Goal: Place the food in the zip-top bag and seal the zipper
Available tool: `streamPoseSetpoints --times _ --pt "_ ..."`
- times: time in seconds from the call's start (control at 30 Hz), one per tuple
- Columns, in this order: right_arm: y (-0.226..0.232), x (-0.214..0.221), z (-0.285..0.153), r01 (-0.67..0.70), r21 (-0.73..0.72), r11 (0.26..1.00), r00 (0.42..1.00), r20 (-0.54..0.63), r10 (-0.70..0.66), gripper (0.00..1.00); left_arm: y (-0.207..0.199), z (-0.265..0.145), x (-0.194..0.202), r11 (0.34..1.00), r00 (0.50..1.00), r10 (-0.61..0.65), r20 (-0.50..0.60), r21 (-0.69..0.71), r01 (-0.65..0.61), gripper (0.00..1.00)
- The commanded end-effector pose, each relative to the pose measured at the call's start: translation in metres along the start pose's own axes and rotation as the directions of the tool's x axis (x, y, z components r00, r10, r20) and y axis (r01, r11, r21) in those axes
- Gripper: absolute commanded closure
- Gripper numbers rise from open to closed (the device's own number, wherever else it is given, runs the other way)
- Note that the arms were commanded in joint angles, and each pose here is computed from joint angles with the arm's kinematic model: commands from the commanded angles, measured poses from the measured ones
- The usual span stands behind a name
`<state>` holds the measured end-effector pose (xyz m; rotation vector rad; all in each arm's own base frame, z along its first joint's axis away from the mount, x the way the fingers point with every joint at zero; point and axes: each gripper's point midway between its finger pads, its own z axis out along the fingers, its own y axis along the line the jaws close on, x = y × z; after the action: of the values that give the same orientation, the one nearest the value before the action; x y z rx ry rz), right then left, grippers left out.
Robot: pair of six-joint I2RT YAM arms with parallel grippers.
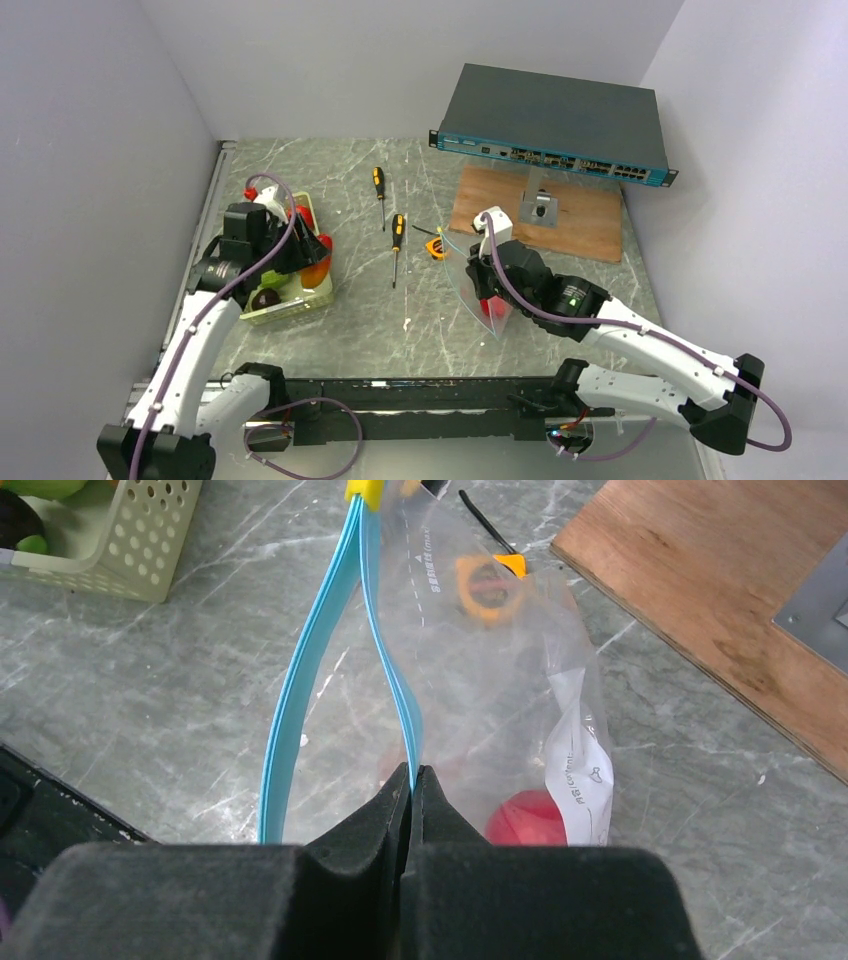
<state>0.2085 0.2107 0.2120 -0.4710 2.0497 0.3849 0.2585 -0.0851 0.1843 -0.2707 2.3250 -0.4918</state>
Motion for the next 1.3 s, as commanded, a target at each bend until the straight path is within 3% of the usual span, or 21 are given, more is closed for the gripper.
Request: streamPoseSetpoints --times 0.0,0.2,0.4,0.47,0.77,1.03,1.27 --pt "0.008 -0.019 0.0 -0.036 -0.027 0.999 0.998 0.057 0.038 1.0 -0.088 -0.034 -0.006 0.893 0.999 -0.042 -0.003 0.448 0.039 0.76" --pt "0.012 -0.022 0.001 -0.046 -0.043 0.998 0.997 0.057 0.048 1.0 -0.184 -0.073 0.013 0.635 0.998 -0.03 -0.057 0.77 0.063 0.77" --pt "0.015 -0.022 0.001 -0.059 -0.057 0.997 0.996 0.06 0.063 1.0 -0.267 -0.105 0.026 0.395 0.996 0.016 -0.09 0.915 0.076 0.81" --pt "0.016 -0.022 0.001 -0.066 -0.061 0.996 0.996 0.06 0.069 1.0 -0.284 -0.106 0.029 0.362 0.993 0.013 -0.114 0.927 0.101 0.83" --pt "0.014 -0.035 -0.004 -0.164 -0.056 0.985 0.979 0.115 0.169 1.0 -0.293 -0.044 0.063 0.421 0.892 -0.127 -0.434 0.791 0.445 0.99" --pt "0.004 -0.046 -0.008 -0.265 -0.025 0.964 0.945 0.19 0.265 1.0 -0.278 -0.018 0.095 0.551 0.853 -0.166 -0.495 0.671 0.496 0.98" --pt "0.005 -0.049 -0.008 -0.263 -0.035 0.964 0.941 0.211 0.265 1.0 -0.259 -0.01 0.105 0.623 0.802 -0.262 -0.538 0.54 0.566 1.0"
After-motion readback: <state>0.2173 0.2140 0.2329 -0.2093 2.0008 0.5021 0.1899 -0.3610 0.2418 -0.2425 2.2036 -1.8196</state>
